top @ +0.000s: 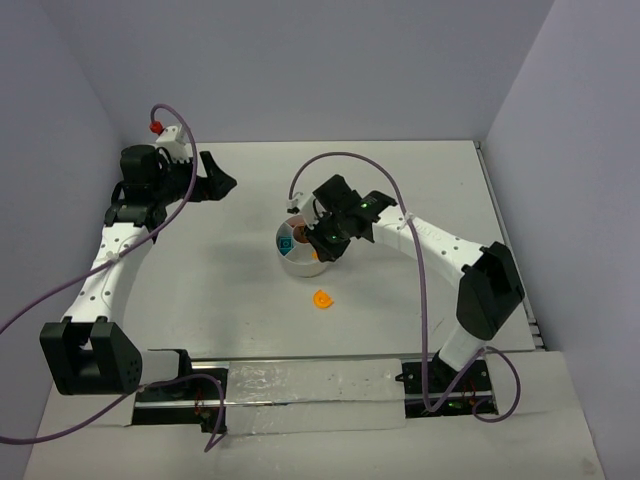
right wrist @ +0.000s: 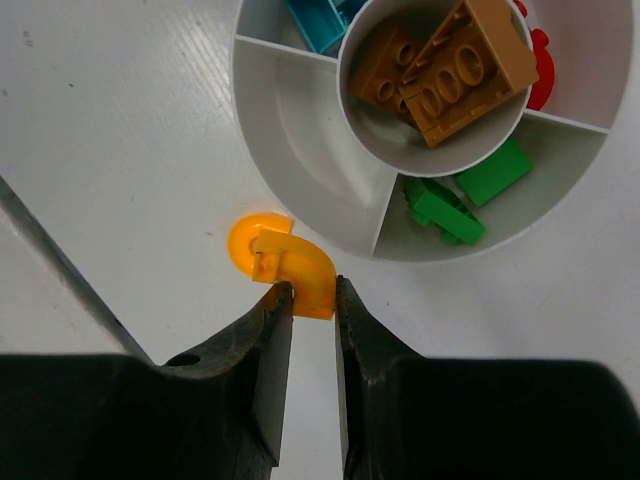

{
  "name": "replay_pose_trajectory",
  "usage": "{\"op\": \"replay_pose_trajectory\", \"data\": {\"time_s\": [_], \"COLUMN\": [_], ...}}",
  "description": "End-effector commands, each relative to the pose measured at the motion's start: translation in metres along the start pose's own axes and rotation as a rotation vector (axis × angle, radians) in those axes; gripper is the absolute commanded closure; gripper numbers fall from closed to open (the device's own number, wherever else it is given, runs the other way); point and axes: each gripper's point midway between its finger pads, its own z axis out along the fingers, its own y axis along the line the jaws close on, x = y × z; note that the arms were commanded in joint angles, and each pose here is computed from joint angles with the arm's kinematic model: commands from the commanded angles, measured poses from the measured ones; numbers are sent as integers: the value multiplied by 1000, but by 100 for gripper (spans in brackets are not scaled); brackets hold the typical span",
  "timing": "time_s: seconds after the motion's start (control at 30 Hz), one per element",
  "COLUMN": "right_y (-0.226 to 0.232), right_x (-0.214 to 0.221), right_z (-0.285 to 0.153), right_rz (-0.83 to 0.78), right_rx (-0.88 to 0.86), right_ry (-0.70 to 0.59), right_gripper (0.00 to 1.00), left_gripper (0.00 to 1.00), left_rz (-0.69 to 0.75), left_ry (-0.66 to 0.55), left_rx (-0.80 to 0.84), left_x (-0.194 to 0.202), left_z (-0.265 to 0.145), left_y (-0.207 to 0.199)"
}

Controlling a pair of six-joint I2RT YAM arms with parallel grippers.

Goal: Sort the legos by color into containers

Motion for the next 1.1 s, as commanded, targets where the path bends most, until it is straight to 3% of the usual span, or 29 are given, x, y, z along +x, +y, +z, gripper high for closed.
{"op": "replay_pose_trajectory", "data": {"time_s": [0.0,0.37,0.6,1.0,1.07], "right_y": [0,0,-6,-5,-4], "right_x": [-19,-27,-33,-31,-29], "right_z": [-3,14,17,17,16], "right_rz": [1,5,7,2,-1], "right_rx": [24,46,69,60,60], "right_ry": [-25,21,22,36,36], "right_gripper": [100,96,80,64,57], "left_gripper": [1,1,1,1,1], "left_rz": [-6,8,7,9,2], "left_ry": [-21,-11,-8,0,-2], "left_rx": [-14,-27,-29,-32,-31], "left_x": [-8,-5,-2,0,0], "left_z": [-7,-9,-9,-10,-10], "left_y": [-1,1,2,2,2]}}
